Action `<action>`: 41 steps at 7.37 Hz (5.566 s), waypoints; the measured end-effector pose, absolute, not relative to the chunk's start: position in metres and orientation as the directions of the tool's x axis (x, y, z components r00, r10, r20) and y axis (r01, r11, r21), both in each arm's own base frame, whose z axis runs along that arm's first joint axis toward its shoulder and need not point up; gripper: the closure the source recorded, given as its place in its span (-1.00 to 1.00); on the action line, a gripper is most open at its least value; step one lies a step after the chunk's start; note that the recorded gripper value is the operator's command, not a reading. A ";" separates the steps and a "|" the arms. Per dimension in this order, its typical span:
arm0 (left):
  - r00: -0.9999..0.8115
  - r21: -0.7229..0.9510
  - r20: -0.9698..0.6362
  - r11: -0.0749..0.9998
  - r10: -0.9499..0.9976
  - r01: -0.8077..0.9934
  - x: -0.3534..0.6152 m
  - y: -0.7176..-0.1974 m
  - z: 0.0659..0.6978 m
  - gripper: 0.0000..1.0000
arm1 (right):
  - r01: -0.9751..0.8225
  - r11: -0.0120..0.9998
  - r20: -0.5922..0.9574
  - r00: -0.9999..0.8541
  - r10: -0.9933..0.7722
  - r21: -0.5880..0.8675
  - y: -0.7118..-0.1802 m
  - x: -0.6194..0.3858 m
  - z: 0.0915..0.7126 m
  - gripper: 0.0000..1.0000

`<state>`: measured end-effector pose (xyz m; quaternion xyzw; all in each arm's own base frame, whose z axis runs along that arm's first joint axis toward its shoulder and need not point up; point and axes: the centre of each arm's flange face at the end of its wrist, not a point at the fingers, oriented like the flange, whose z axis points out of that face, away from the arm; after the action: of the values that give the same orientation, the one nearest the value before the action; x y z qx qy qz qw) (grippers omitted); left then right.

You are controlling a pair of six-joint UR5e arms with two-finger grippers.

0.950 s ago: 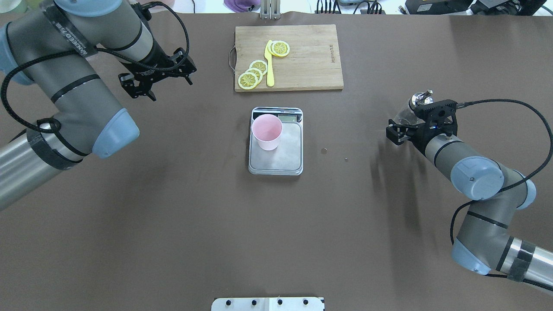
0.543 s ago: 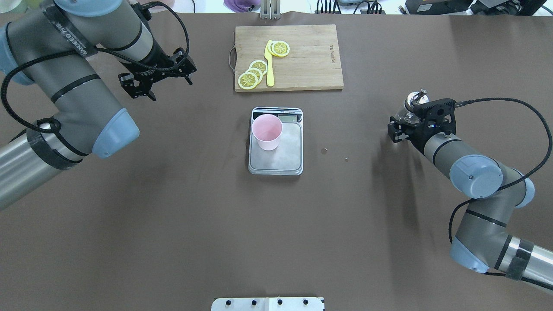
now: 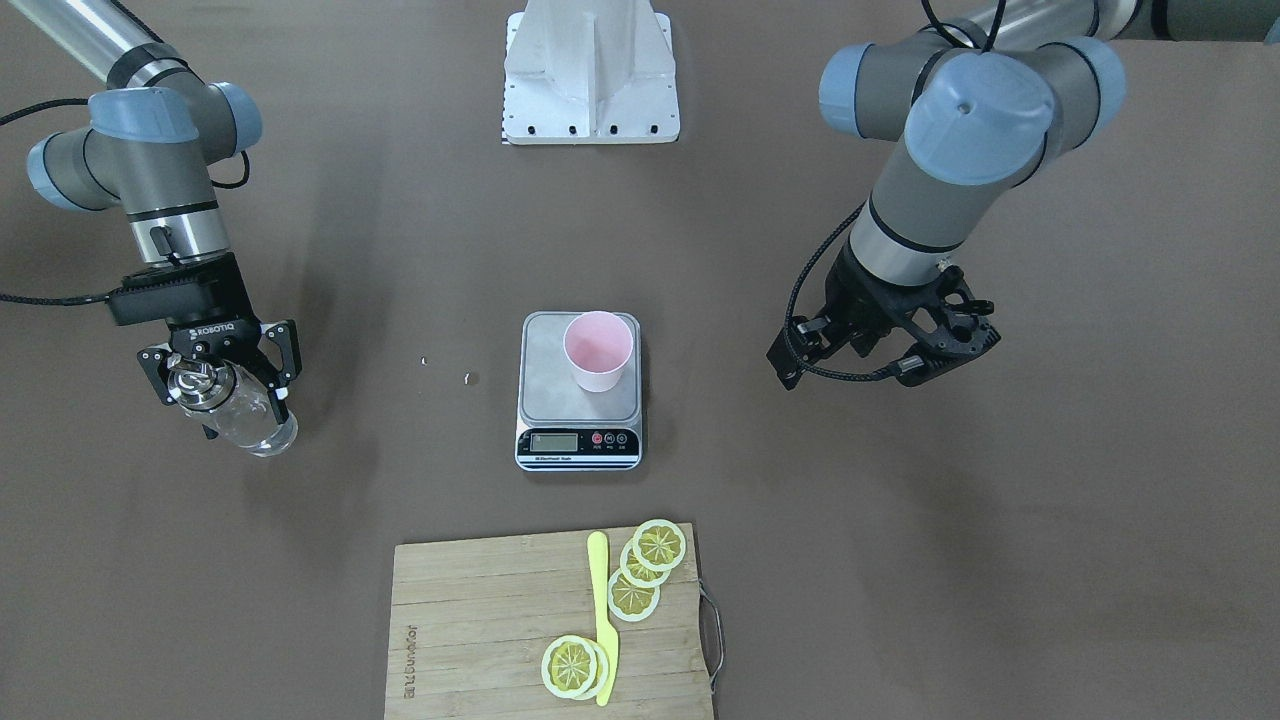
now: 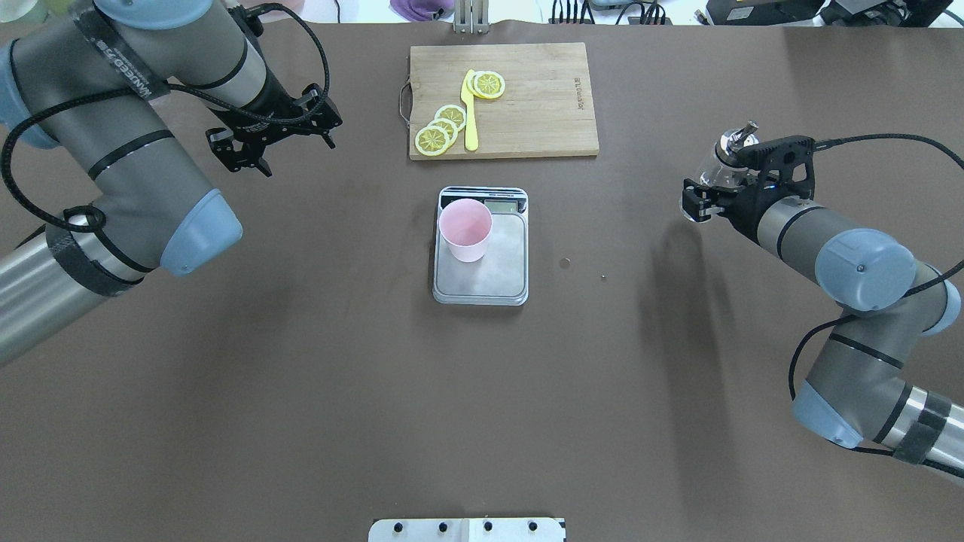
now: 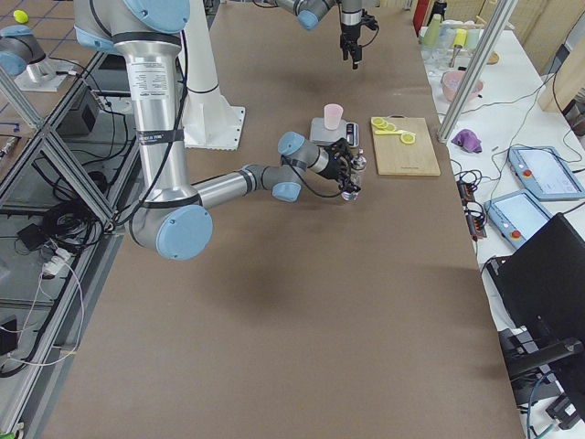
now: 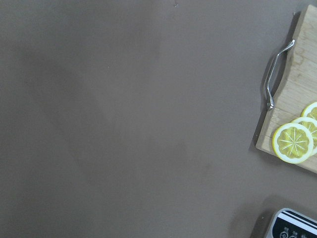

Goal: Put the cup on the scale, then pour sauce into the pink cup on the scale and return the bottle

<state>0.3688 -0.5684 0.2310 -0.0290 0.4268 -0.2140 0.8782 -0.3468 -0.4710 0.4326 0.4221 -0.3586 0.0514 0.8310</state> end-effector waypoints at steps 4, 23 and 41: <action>0.559 -0.213 -0.732 0.910 -0.389 0.354 0.341 -0.582 0.253 -0.95 | -0.223 0.606 0.435 0.871 -0.227 0.763 -0.476 -0.352 0.346 1.00; 0.758 -0.057 -0.643 0.993 -0.114 0.101 0.034 -0.603 0.568 -0.95 | 0.452 0.397 -0.442 0.889 -0.122 0.799 -0.377 -0.543 0.266 1.00; 0.758 -0.060 -0.642 0.993 -0.115 0.100 0.034 -0.603 0.569 -0.95 | 0.614 0.348 -0.663 0.748 0.030 0.709 -0.415 -0.564 0.283 1.00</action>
<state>0.0343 -0.6033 0.5693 -0.0111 0.3431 -0.0573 0.9375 -0.5635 -0.4147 0.2834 0.5383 0.2991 -0.1911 0.7644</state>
